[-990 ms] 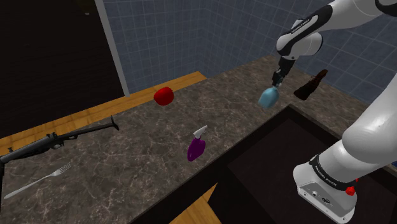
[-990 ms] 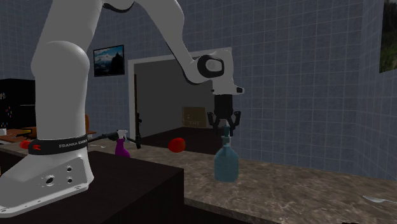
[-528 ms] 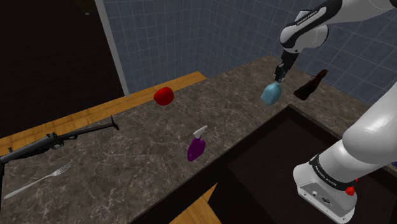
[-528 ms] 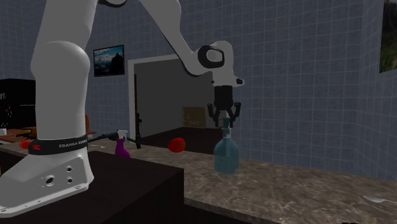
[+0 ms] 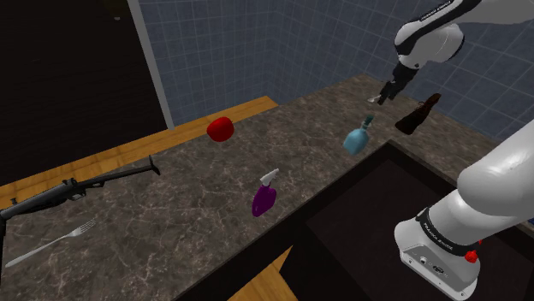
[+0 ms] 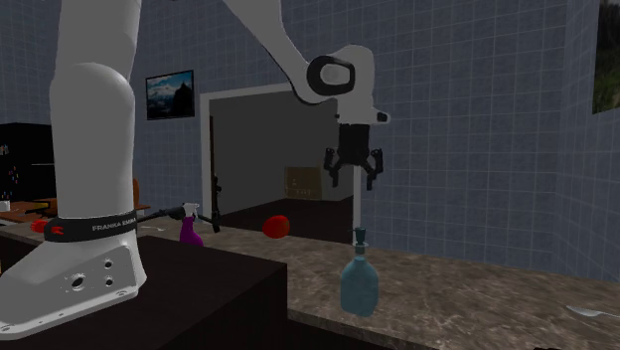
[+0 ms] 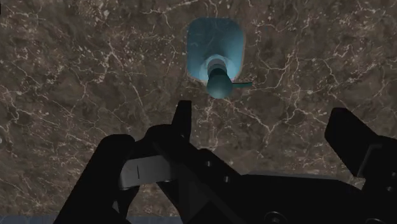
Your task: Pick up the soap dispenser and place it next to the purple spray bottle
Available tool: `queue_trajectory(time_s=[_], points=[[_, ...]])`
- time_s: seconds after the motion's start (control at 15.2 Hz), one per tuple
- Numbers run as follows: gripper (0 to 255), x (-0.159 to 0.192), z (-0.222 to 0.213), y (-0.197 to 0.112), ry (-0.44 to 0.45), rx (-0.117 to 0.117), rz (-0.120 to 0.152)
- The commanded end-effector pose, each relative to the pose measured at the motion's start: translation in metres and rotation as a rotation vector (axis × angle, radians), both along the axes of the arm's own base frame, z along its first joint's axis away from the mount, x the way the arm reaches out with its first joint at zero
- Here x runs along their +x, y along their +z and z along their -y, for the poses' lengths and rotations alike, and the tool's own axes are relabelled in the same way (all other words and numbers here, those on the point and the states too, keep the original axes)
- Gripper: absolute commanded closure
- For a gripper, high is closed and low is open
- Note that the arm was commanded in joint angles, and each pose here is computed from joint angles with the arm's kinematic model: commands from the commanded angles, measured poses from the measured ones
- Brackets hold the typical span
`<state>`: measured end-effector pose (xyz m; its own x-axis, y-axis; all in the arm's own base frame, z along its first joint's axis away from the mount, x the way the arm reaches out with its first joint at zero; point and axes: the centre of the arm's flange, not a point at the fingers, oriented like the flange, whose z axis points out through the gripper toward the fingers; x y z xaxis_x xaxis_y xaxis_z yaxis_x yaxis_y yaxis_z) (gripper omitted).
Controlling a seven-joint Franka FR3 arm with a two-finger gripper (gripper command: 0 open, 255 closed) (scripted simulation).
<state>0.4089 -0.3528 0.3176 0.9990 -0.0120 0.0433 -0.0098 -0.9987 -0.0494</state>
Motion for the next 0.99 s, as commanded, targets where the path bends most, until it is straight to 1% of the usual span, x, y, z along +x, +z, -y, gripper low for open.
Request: queue_trajectory(time_s=[0.0,0.53,0.92], points=[[0,-0.047,0.037,-0.004,0.118,0.17,0.286],[0,-0.035,0.027,-0.041,0.118,0.17,0.286],[0,-0.035,0.027,-0.041,0.118,0.17,0.286]])
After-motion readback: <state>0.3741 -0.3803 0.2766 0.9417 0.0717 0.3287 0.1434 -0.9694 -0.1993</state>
